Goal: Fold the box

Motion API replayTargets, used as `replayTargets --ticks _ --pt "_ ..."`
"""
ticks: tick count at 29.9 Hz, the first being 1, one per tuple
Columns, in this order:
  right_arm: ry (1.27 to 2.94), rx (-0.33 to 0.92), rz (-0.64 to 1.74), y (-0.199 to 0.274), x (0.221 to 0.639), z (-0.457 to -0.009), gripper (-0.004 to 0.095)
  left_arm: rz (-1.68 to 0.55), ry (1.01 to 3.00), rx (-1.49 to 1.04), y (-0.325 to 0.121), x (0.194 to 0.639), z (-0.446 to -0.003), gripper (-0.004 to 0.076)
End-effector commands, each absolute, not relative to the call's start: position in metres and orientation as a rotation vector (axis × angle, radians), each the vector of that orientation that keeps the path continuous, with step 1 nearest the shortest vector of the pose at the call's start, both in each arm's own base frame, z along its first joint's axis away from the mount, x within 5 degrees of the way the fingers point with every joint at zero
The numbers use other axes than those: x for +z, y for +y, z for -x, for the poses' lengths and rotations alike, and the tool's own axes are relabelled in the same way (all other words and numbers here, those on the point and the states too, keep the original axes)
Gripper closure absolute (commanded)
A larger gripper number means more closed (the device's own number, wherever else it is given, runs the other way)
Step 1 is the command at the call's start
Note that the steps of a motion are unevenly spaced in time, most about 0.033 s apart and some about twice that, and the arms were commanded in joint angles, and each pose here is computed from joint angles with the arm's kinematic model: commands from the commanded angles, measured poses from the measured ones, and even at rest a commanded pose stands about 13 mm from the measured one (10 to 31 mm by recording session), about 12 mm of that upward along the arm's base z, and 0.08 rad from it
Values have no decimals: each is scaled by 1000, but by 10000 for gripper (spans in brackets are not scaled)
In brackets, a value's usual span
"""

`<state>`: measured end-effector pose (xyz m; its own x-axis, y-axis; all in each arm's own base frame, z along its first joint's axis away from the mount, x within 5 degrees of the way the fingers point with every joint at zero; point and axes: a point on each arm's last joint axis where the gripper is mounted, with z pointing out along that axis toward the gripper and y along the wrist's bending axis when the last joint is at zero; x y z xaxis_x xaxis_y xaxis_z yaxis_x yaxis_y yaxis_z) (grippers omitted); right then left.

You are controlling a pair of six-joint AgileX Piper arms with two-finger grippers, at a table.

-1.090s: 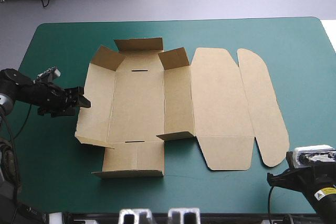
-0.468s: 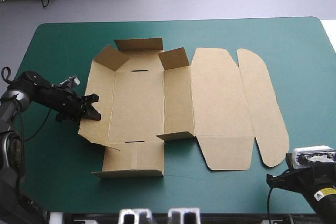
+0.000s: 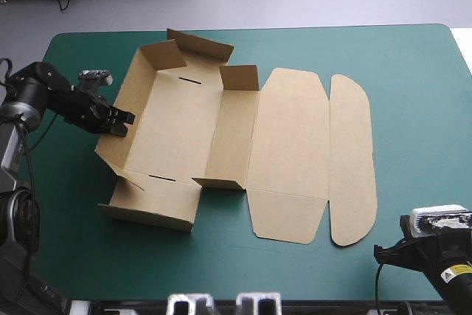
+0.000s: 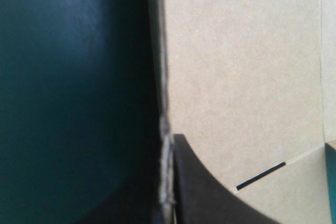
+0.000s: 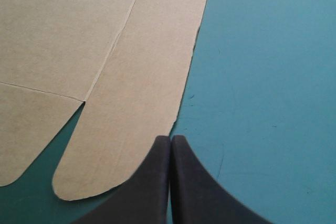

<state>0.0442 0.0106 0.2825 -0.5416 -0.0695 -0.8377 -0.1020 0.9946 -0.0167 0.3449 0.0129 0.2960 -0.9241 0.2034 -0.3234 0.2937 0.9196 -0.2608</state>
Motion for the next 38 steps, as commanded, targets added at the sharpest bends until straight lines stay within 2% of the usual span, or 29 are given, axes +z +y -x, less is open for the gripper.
replayTargets --ticks 1,3,5,10,17,25,32,38 --pt "2073 48 111 11 295 -48 923 -698 2668 -260 -11 344 -337 734" --pt "2075 51 111 11 295 -48 923 -914 2579 -132 -28 357 -339 734" --pt "2074 53 110 11 295 -48 923 -1039 2486 -54 -42 366 -341 734" --pt "2074 51 114 11 295 -48 923 -1204 2227 86 -78 388 -347 734" --pt "2074 51 114 11 295 -48 923 -1341 1994 365 -108 398 -350 734" --pt "2041 35 133 11 305 -46 921 -1537 1782 356 -157 401 -334 734" --pt "1986 -13 153 10 346 -42 908 -1689 1587 358 -206 406 -295 734" --pt "1952 -19 152 8 388 -58 908 -1709 1477 406 -216 399 -259 734"
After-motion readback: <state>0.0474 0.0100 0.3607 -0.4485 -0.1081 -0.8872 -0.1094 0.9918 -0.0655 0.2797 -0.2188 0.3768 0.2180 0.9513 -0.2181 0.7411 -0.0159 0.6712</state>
